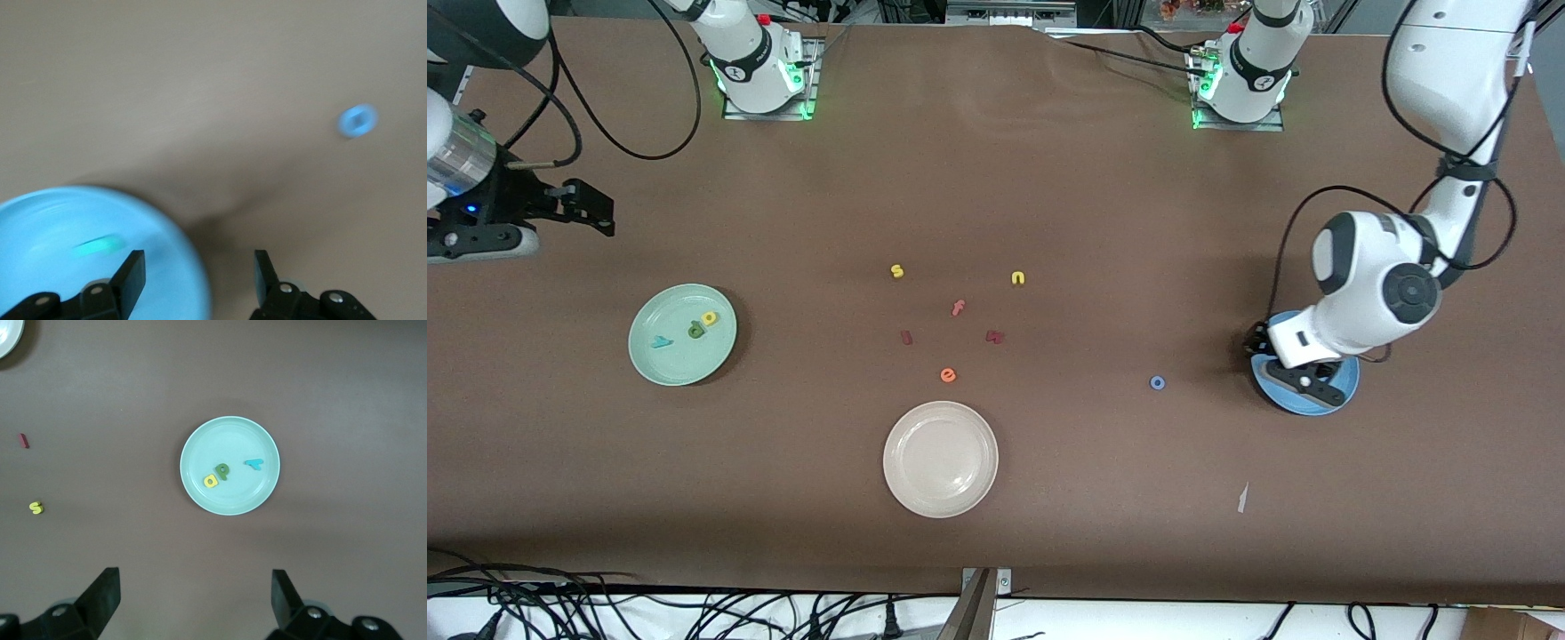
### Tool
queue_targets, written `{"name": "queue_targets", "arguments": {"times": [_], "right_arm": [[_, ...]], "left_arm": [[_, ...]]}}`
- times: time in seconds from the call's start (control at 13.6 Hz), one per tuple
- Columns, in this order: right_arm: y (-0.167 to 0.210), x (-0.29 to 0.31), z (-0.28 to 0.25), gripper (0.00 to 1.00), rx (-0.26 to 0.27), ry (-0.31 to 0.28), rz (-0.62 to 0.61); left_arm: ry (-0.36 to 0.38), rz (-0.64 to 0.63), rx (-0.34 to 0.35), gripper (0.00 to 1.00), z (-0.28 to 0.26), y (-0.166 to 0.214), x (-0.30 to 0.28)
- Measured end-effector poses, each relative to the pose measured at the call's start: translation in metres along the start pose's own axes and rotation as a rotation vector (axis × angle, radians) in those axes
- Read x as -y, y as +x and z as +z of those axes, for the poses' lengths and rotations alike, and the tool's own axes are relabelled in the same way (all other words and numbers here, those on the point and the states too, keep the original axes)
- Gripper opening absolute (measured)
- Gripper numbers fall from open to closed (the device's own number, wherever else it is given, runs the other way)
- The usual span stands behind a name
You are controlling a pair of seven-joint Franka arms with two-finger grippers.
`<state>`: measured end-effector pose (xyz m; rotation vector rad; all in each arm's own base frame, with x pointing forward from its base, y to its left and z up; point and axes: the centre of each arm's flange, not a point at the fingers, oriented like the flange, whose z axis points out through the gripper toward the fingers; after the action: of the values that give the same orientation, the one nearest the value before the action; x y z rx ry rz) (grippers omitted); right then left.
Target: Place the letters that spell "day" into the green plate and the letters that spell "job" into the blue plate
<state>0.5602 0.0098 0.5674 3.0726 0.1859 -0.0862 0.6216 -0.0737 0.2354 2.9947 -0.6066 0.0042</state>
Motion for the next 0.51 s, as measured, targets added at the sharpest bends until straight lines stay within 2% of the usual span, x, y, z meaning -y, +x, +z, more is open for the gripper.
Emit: {"name": "queue_targets", "arguments": {"times": [0.29,0.51], "right_arm": [[0.001,-0.004,0.001,1.0,0.005,0.011,0.005],[0.003,-0.002,0.005,1.0,0.011,0.011,-0.004]], "left_arm": [[-0.031,-0.06,-0.03,0.74,0.031,0.039,-0.093],[-0.029,-0.087,-0.07,0.74,0.055,0.057,-0.115]]}}
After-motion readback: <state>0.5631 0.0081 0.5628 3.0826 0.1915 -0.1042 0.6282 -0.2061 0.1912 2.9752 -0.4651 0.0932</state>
